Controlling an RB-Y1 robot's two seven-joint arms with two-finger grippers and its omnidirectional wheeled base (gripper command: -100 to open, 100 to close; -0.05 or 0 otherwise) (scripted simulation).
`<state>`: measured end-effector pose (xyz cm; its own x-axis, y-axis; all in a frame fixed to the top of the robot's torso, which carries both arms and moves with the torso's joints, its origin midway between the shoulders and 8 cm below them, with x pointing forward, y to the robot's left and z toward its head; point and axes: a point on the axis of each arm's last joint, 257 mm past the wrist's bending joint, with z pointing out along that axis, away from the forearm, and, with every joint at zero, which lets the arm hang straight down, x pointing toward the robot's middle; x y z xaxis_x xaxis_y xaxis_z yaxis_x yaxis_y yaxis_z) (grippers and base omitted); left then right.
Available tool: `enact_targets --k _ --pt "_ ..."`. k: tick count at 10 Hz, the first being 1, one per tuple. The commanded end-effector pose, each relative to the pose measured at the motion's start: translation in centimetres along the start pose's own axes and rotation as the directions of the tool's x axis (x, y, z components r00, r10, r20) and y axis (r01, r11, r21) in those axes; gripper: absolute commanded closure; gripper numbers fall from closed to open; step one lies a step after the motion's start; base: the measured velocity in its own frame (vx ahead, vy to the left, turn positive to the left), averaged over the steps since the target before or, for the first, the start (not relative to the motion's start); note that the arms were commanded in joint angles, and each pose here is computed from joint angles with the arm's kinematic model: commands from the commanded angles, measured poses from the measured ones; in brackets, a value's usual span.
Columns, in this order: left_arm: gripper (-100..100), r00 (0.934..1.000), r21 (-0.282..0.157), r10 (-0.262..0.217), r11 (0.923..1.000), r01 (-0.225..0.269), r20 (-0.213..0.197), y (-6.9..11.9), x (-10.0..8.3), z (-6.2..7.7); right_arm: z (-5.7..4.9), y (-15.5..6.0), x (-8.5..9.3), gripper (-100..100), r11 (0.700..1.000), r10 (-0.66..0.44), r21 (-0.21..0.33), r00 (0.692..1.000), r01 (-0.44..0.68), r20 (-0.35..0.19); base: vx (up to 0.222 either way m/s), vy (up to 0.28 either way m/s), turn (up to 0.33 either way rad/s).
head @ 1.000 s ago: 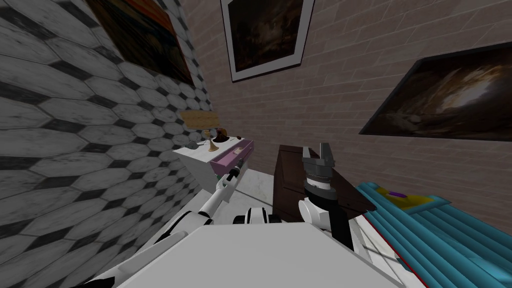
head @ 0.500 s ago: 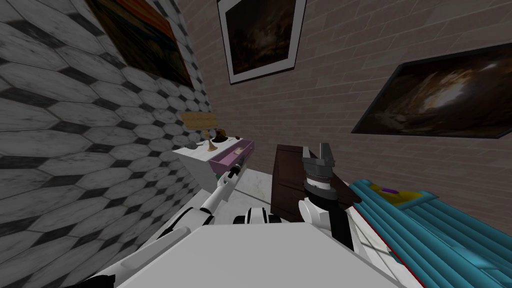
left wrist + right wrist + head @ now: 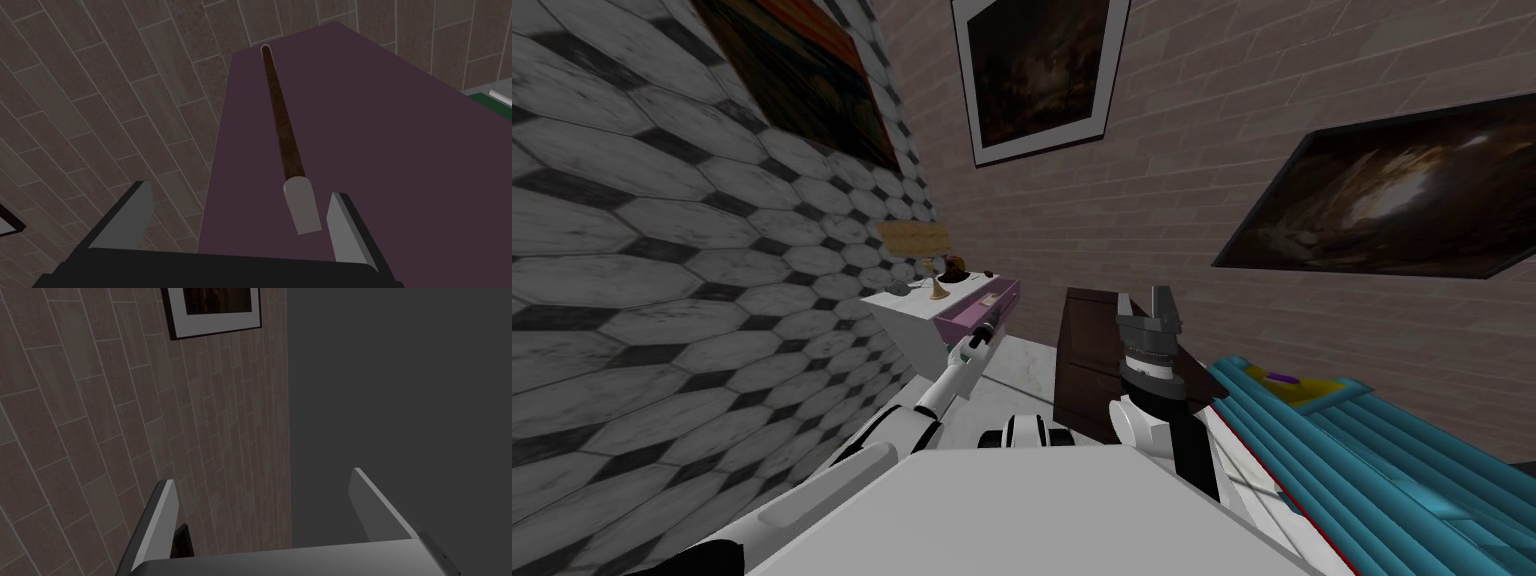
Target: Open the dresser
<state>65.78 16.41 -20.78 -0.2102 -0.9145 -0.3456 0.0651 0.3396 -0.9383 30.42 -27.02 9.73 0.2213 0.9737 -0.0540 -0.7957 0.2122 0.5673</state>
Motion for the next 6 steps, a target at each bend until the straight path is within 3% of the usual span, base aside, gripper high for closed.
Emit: enact_targets --k 1,2,6 --pt "-100 1.0 -0.007 -0.001 1.0 0.001 0.001 -0.25 -0.24 0.36 0.0 0.0 0.0 0 1.0 0.0 0.0 1.0 0.0 0.0 -0.013 0.008 -0.006" --pt "0 1.0 -0.012 -0.002 0.9999 0.002 0.001 -0.08 -0.27 0.37 0.0 0.0 0.0 0 1.0 0.0 0.0 1.0 0.0 0.0 0.0 0.0 0.0" --pt "0 1.0 -0.021 -0.003 0.9998 0.003 0.0 0.37 -0.15 0.25 0.0 0.0 0.0 0 1.0 0.0 0.0 1.0 0.0 0.0 0.0 0.0 0.0"
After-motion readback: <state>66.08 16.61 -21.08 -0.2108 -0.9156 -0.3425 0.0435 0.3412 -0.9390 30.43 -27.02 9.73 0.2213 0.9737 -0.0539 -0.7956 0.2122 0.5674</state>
